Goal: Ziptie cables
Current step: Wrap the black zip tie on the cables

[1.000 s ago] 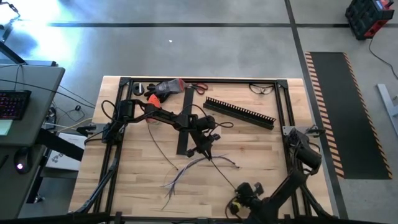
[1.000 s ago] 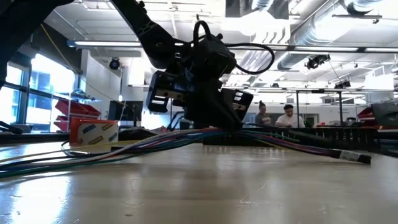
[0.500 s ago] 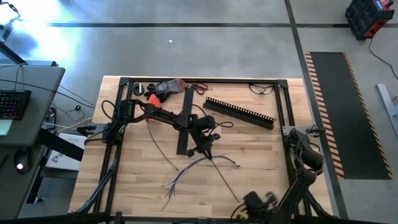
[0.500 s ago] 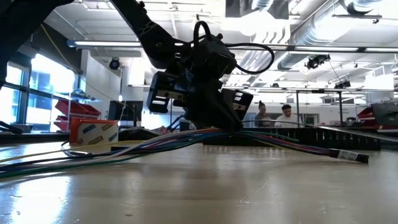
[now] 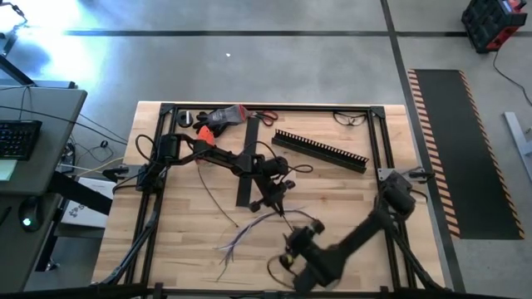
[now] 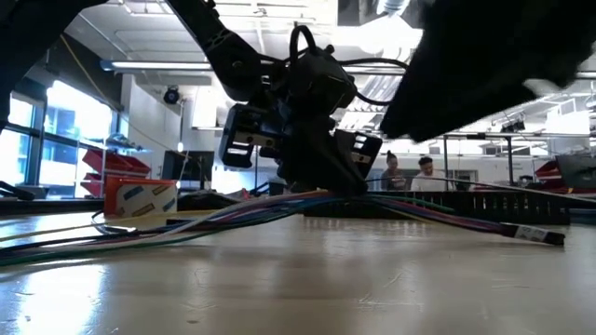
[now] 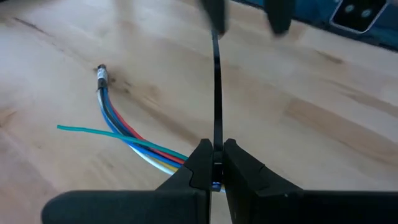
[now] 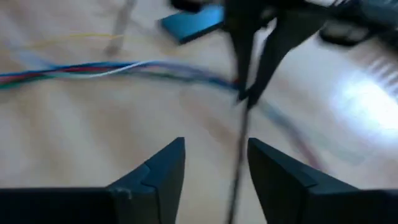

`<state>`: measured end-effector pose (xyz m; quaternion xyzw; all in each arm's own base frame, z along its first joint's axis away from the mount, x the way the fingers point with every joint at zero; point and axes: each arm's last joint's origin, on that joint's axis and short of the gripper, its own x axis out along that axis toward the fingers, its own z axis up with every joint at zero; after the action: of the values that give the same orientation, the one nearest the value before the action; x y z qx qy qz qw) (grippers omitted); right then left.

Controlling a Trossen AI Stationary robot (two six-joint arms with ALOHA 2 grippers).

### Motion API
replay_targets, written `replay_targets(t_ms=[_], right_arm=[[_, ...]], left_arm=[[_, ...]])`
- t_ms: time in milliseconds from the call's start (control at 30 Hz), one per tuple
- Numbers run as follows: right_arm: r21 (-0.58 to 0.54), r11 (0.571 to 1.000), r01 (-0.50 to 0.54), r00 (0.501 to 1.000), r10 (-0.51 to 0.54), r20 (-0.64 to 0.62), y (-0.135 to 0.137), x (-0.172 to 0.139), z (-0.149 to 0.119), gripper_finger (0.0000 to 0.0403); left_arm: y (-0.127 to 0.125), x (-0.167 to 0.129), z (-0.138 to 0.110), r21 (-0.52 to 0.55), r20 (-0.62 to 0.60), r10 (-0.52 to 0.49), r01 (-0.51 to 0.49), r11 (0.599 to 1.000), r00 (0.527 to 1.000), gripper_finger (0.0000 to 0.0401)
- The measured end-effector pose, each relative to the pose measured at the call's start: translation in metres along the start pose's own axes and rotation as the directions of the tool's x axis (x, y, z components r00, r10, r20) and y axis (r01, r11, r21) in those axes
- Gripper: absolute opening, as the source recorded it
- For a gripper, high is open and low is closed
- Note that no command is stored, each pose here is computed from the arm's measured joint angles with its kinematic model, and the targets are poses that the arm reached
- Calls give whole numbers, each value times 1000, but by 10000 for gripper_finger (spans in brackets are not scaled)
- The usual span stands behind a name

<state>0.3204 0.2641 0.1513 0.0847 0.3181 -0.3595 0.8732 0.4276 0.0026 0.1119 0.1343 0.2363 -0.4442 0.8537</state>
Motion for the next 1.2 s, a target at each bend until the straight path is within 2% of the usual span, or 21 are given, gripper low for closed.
replay_targets(t_ms=[100,233,567,1067,1200], right_arm=[[-65,995,76,996,-78,-39,-12,21,1,177],[-109,990,94,989,-106,-105,-20,41,-5,181],[-62,994,92,995,-89,44,-19,48,-4,178],[-45,995,90,996,-89,8,-19,54,-1,87],[-40,995,86,996,-87,-9,-19,55,-1,47]], left_arm=[[0,0,0,-4,-5,5,-5,1000,1000,5],[0,0,-1,-8,-8,4,-4,1000,1000,5],[-1,1,0,-3,-9,0,0,1000,1000,5],[-2,2,1,7,-6,0,0,1000,1000,5],[-2,2,1,8,-6,2,-2,1000,1000,5]])
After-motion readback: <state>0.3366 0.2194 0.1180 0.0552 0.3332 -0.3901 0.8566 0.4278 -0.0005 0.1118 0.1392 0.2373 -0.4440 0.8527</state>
